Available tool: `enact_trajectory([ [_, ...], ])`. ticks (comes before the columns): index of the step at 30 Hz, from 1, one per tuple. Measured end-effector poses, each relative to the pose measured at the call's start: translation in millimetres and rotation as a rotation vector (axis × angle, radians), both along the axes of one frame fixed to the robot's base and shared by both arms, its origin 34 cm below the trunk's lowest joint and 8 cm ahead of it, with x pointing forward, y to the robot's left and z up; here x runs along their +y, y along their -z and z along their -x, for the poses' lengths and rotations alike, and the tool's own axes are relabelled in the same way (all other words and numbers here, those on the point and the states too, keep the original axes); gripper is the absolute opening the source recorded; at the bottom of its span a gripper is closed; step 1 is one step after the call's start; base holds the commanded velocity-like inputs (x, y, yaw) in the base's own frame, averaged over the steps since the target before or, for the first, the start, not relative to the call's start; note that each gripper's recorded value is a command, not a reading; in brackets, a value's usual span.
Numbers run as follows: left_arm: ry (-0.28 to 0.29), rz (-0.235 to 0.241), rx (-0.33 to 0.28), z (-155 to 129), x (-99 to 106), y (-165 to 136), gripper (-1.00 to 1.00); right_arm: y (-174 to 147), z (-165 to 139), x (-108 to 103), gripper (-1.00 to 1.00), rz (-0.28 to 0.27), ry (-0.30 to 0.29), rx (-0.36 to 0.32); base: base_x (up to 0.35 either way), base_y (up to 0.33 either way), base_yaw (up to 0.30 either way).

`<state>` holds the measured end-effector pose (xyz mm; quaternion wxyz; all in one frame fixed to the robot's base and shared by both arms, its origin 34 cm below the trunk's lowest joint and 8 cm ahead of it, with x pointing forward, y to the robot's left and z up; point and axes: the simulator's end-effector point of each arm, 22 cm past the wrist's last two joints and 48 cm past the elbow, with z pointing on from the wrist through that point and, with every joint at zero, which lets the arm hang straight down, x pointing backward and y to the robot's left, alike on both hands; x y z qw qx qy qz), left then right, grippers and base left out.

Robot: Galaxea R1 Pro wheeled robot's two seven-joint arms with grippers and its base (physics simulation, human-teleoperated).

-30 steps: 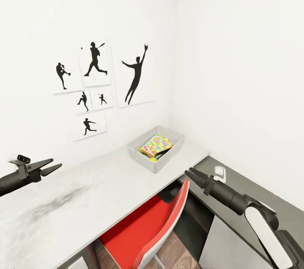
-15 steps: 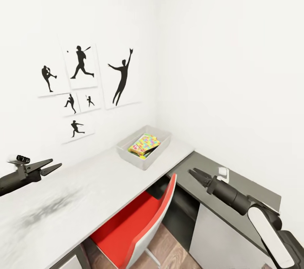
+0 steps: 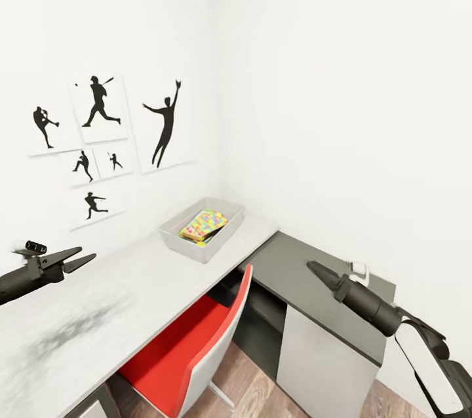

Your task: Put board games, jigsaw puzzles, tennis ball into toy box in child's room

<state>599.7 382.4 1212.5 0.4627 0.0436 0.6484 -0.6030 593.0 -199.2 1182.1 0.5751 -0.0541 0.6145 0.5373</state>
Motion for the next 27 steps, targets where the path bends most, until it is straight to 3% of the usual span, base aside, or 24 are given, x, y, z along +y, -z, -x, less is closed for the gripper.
enact_trajectory([
  [27,0.000,0.001,-0.029,6.0,0.2,-13.7,1.00,-7.9,-0.1,-14.3,1.00,-0.013,0.030,-0.011,-0.029,-0.001,-0.185],
])
